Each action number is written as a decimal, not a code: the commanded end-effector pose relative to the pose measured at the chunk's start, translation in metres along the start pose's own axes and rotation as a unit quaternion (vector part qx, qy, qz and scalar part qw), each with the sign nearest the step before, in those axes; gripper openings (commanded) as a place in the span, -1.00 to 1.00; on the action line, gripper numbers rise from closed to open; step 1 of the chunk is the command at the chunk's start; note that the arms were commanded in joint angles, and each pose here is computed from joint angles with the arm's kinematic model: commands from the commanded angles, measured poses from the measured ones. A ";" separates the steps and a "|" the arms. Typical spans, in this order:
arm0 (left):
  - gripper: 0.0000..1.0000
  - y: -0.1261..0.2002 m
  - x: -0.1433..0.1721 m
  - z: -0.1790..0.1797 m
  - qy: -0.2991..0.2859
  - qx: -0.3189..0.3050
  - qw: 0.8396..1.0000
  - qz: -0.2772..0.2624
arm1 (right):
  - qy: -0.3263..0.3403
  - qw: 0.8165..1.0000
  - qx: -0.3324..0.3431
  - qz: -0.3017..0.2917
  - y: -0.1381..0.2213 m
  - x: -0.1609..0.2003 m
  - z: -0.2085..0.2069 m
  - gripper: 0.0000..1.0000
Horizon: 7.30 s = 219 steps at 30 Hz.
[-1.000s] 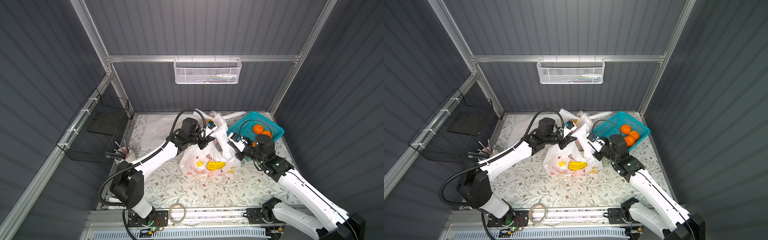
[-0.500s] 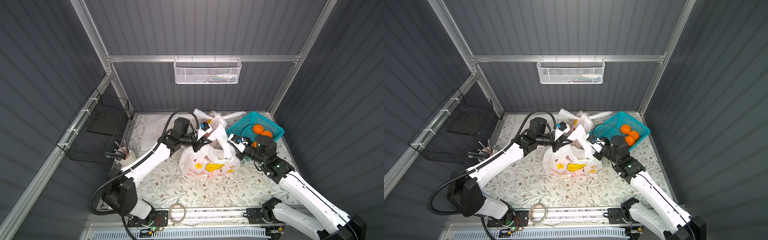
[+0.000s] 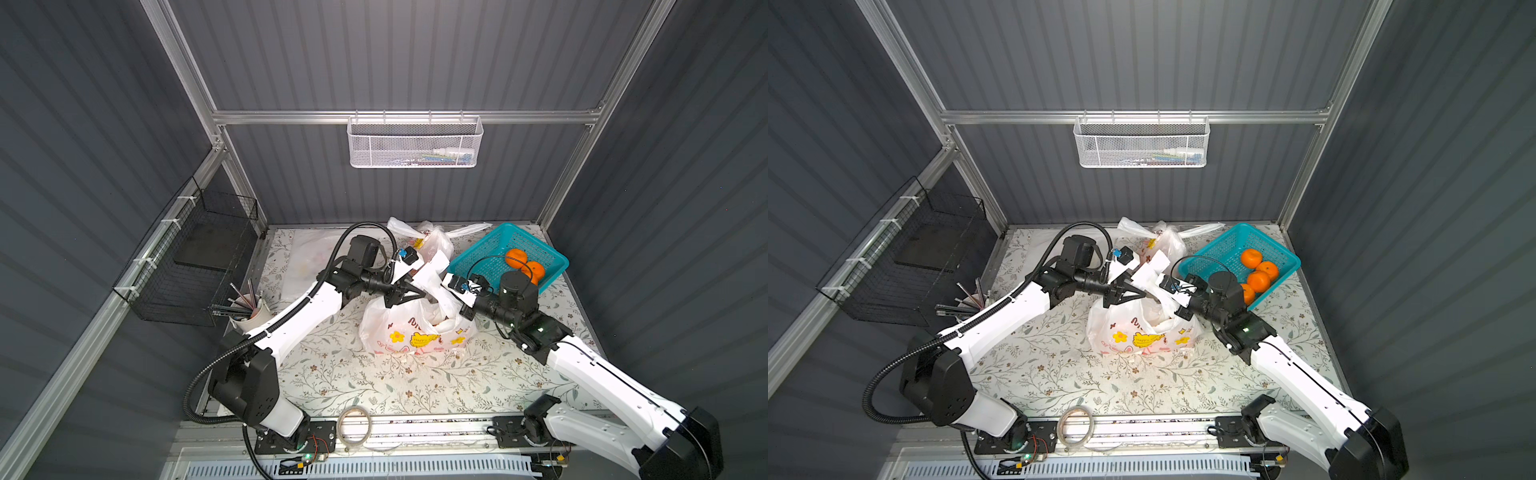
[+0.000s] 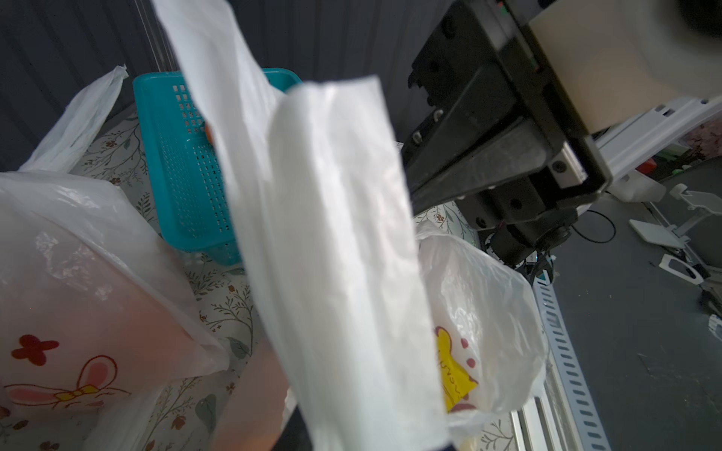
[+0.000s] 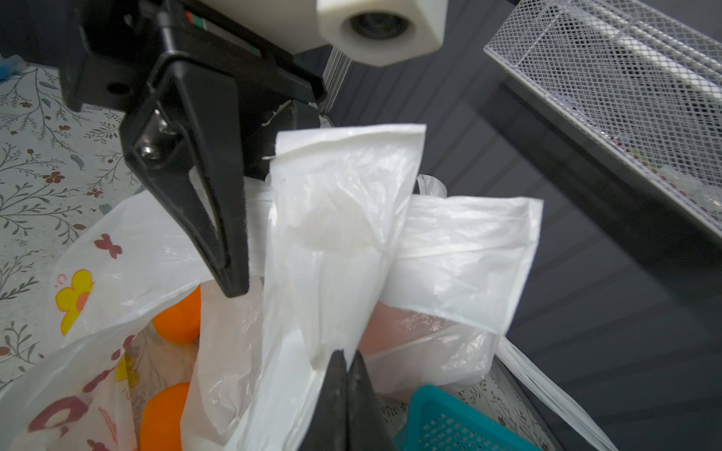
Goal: Place the oranges into plastic bags & tie knots
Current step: Tie the plastic bag at the center of the board.
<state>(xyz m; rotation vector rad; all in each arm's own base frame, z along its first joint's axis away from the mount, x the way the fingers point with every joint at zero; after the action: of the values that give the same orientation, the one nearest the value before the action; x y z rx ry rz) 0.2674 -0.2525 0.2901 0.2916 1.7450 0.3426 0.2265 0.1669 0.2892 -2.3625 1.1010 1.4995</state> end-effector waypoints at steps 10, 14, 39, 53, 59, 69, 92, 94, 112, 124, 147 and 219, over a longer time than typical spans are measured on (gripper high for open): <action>0.01 -0.002 -0.006 -0.001 0.000 0.024 1.000 -0.018 | 0.015 1.000 -0.004 -0.010 -0.012 -0.002 0.005 -1.00; 0.00 -0.003 -0.007 0.001 0.002 0.023 1.000 -0.020 | 0.014 1.000 -0.020 -0.017 -0.014 -0.003 0.008 -1.00; -1.00 0.007 -0.013 -0.008 -0.043 0.005 0.999 -0.028 | -0.184 0.971 -0.087 -0.127 0.043 -0.026 -0.074 0.86; -1.00 0.008 -0.010 -0.011 -0.085 0.006 0.996 -0.026 | -0.309 0.905 -0.243 -0.162 -0.021 -0.022 -0.090 0.85; -1.00 0.008 -0.010 -0.011 -0.086 0.001 0.996 -0.026 | -0.311 0.893 -0.283 -0.162 -0.035 -0.022 -0.077 0.33; -1.00 0.016 -0.011 -0.007 -0.059 -0.022 0.998 -0.032 | -0.209 0.918 -0.261 -0.212 -0.004 -0.033 -0.061 -1.00; -1.00 0.030 -0.008 0.011 -0.060 -0.075 0.994 -0.043 | -0.135 0.964 -0.154 -0.167 0.053 -0.056 -0.043 -0.04; -1.00 0.030 -0.009 0.011 -0.066 -0.070 0.994 -0.043 | -0.154 0.968 -0.108 -0.164 0.055 -0.056 -0.066 -0.02; -1.00 0.032 -0.008 0.005 -0.121 -0.062 0.990 -0.039 | -0.203 0.949 -0.211 -0.119 -0.023 -0.022 -0.086 0.39; -1.00 0.036 -0.012 0.000 -0.149 -0.058 0.987 -0.033 | -0.195 0.937 -0.278 -0.086 -0.038 -0.021 -0.041 0.47; -1.00 0.039 -0.009 -0.007 -0.174 -0.058 0.982 -0.043 | -0.201 0.937 -0.250 -0.137 -0.025 -0.044 -0.051 0.48; -0.91 0.034 -0.022 -0.022 0.087 -0.084 0.990 -0.066 | -0.147 0.982 0.078 -0.086 -0.099 0.000 -0.025 -1.00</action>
<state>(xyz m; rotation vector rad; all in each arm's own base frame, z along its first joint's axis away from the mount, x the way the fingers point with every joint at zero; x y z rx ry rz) 0.2698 -0.2226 0.3276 -0.0634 1.7771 0.5664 0.2861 0.2386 0.2823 -2.1858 0.8144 1.6918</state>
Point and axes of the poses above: each gripper's point midway between its finger pads, its own y axis back along the fingers, its own z axis along the line the jaws close on, x = y × z, the point moved 9 cm from there along y, back along the fingers, and after that the axes turned 1 degree about y, right-handed, at the moved point
